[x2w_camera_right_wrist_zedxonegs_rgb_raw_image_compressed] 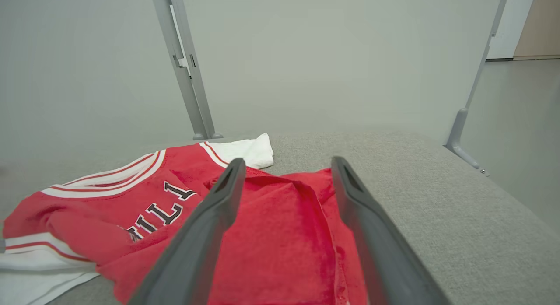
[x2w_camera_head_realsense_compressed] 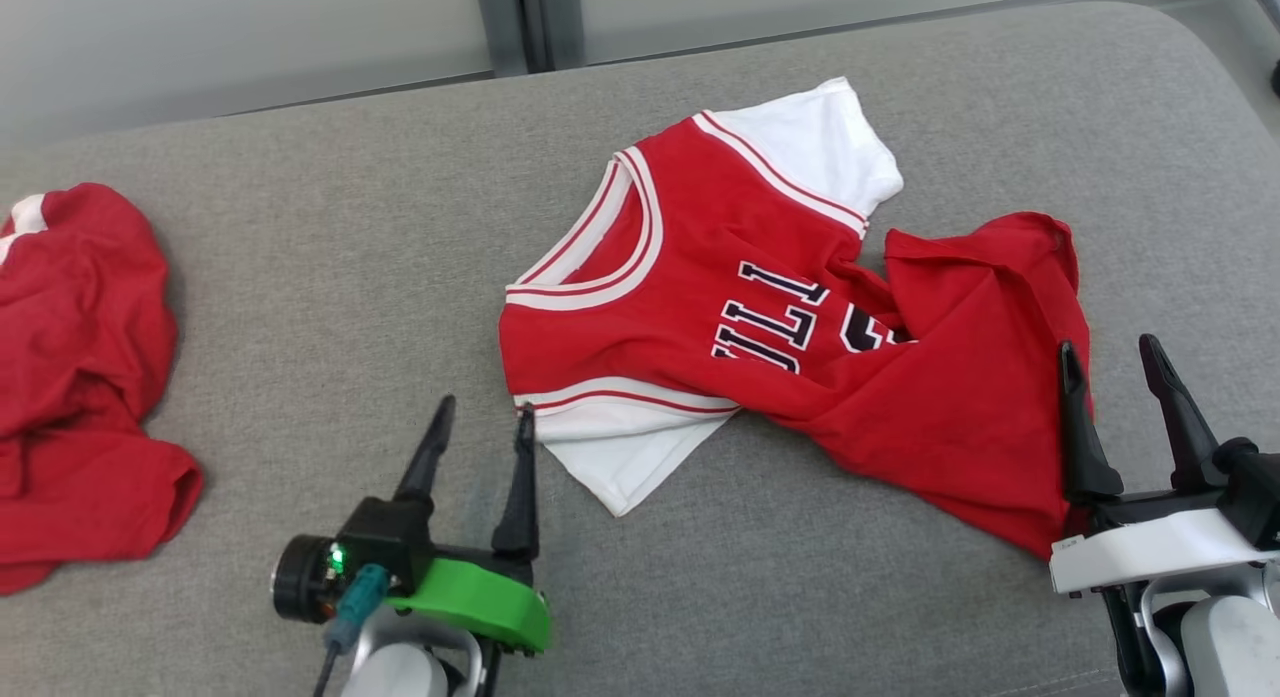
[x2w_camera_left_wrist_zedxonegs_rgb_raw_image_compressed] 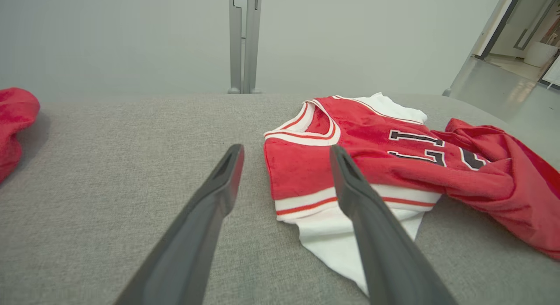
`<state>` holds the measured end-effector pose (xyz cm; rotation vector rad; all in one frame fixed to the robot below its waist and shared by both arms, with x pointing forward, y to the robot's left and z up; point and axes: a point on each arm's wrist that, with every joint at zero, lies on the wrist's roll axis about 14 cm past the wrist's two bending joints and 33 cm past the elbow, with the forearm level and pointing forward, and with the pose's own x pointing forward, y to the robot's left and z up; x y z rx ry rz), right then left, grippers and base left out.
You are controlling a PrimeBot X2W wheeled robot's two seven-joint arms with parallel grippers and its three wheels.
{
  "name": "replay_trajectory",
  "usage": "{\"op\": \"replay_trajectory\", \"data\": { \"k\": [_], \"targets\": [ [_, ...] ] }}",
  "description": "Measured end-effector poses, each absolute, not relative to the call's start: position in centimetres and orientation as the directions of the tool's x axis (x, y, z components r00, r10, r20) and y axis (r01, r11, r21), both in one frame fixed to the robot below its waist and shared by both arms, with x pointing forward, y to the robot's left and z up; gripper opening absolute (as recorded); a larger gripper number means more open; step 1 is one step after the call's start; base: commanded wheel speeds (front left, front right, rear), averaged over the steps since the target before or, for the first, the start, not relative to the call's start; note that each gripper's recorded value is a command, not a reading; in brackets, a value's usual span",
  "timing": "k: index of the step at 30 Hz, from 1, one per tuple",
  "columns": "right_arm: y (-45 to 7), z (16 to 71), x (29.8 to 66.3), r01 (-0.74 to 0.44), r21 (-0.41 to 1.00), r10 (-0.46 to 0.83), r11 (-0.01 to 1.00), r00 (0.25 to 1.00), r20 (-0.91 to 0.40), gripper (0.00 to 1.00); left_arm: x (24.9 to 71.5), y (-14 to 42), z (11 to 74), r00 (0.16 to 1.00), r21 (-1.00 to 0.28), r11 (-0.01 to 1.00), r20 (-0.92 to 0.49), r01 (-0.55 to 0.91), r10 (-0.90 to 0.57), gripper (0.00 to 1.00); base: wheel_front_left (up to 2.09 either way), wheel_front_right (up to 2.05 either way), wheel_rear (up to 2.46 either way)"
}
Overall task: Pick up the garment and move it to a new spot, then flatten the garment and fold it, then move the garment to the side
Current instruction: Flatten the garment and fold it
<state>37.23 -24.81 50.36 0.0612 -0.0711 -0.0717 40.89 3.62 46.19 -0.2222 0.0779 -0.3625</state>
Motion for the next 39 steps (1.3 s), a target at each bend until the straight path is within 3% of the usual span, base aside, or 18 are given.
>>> {"op": "replay_trajectory", "data": {
  "k": [4, 9, 20, 26, 27, 28, 29, 39],
  "targets": [
    [-23.8, 50.9, 38.1, 0.042, 0.066, -0.048, 0.997, 0.995, 0.091, 1.0, 38.2, 1.0, 44.3, 0.868, -0.235, 0.857, -0.091, 0.458, -0.489, 1.0, 0.0, 0.0, 0.0],
    [-23.4, 51.2, 38.5, 0.032, 0.062, -0.038, 0.998, 0.994, 0.102, 1.0, 35.5, -0.1, 39.6, 0.807, -0.315, 0.833, -0.249, 0.456, -0.536, 1.0, 0.0, 0.0, 0.0],
    [-25.2, 51.1, 38.0, 0.093, 0.056, -0.098, 0.994, 0.99, 0.096, 1.0, 36.5, -2.6, 36.9, 0.734, -0.451, 0.804, -0.378, 0.386, -0.565, 1.0, 0.0, 0.0, 0.0],
    [-26.2, 50.8, 37.4, 0.13, 0.054, -0.134, 0.99, 0.988, 0.083, 1.0, 37.2, -3.8, 36.7, 0.714, -0.452, 0.792, -0.381, 0.41, -0.587, 1.0, 0.0, 0.0, 0.0],
    [-26.3, 50.7, 37.4, 0.133, 0.054, -0.137, 0.99, 0.987, 0.083, 1.0, 37.2, -3.9, 36.5, 0.71, -0.447, 0.792, -0.385, 0.415, -0.59, 0.44, 0.0, 0.0, 0.0],
    [-26.4, 50.7, 37.4, 0.136, 0.054, -0.14, 0.989, 0.987, 0.082, 1.0, 37.3, -4.0, 36.5, 0.708, -0.443, 0.791, -0.384, 0.422, -0.593, 0.12, 0.0, 0.0, 0.0],
    [-26.5, 50.7, 37.3, 0.139, 0.054, -0.143, 0.989, 0.986, 0.081, 1.0, 37.3, -4.2, 36.5, 0.707, -0.441, 0.789, -0.382, 0.427, -0.596, 0.0, 0.0, 0.0, 0.0],
    [-26.4, 50.4, 37.1, 0.144, 0.06, -0.148, 0.988, 0.986, 0.072, 1.0, 38.0, -2.4, 37.2, 0.762, -0.385, 0.832, -0.364, 0.4, -0.535, 0.0, 0.0, 0.0, 0.0]
  ]
}}
